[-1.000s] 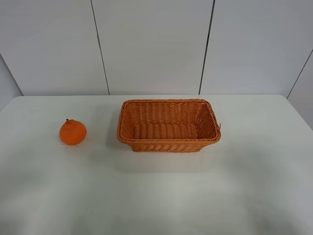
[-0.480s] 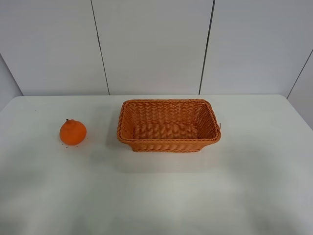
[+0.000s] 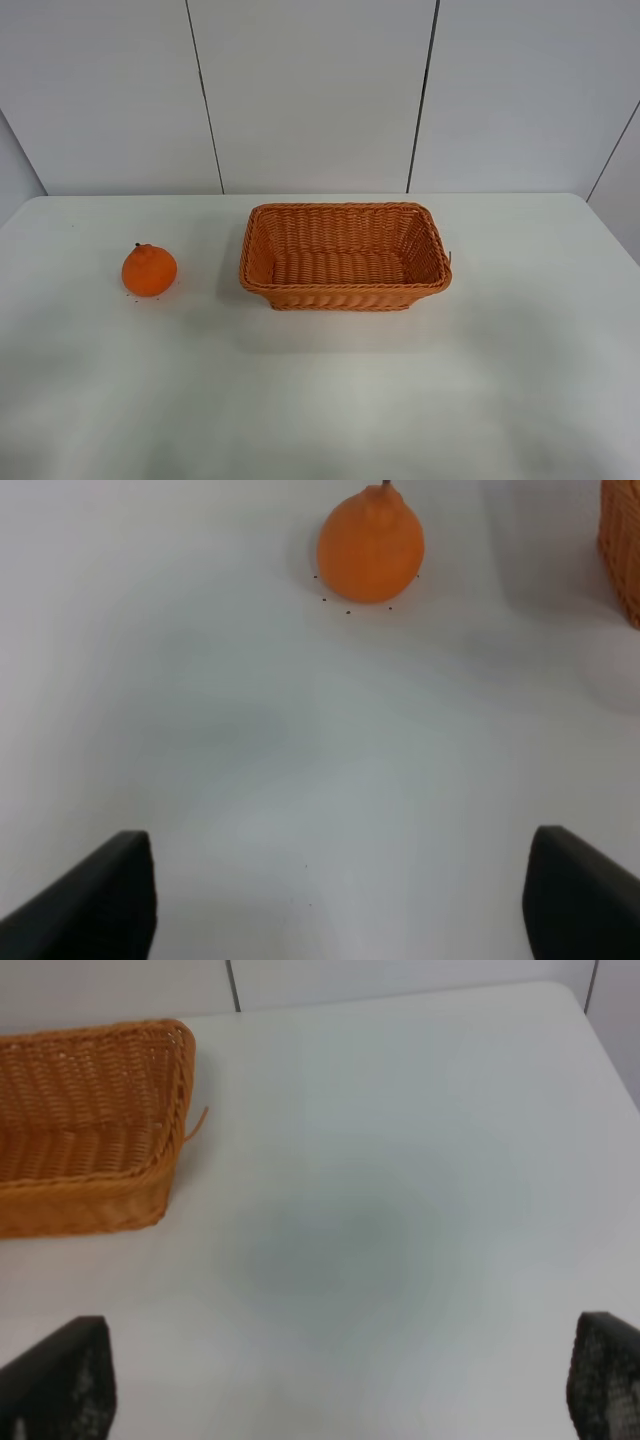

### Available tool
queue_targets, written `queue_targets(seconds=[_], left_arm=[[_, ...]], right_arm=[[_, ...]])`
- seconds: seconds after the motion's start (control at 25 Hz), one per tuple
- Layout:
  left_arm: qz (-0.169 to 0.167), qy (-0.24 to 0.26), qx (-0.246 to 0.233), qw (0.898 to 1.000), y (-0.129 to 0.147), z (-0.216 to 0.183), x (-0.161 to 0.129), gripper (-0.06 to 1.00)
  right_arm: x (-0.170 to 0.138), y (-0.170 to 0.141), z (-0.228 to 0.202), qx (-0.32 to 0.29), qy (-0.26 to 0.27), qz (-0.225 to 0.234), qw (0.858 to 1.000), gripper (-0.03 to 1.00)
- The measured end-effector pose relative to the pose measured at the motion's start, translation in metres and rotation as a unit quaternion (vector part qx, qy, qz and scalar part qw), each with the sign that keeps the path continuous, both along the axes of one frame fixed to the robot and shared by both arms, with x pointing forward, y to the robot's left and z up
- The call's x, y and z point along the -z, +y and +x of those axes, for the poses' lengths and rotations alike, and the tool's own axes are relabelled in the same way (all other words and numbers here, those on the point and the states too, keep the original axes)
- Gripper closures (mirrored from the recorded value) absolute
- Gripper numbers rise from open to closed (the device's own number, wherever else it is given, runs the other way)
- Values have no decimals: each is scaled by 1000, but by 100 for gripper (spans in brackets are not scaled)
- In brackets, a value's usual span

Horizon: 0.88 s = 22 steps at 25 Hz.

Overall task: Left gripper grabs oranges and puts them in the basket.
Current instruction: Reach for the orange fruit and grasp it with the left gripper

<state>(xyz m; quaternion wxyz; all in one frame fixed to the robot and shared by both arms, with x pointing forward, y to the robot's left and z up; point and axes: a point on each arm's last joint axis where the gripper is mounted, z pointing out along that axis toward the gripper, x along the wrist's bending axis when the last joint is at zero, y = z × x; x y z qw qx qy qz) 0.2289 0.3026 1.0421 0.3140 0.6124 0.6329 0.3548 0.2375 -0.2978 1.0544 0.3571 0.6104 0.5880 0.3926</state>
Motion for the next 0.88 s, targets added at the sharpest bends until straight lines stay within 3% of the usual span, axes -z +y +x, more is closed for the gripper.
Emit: queue_targets(seconds=[0.88], left_arm=[[0, 0, 0, 1000, 0, 0, 0, 10]], right_arm=[[0, 0, 0, 0, 0, 0, 1000, 27]])
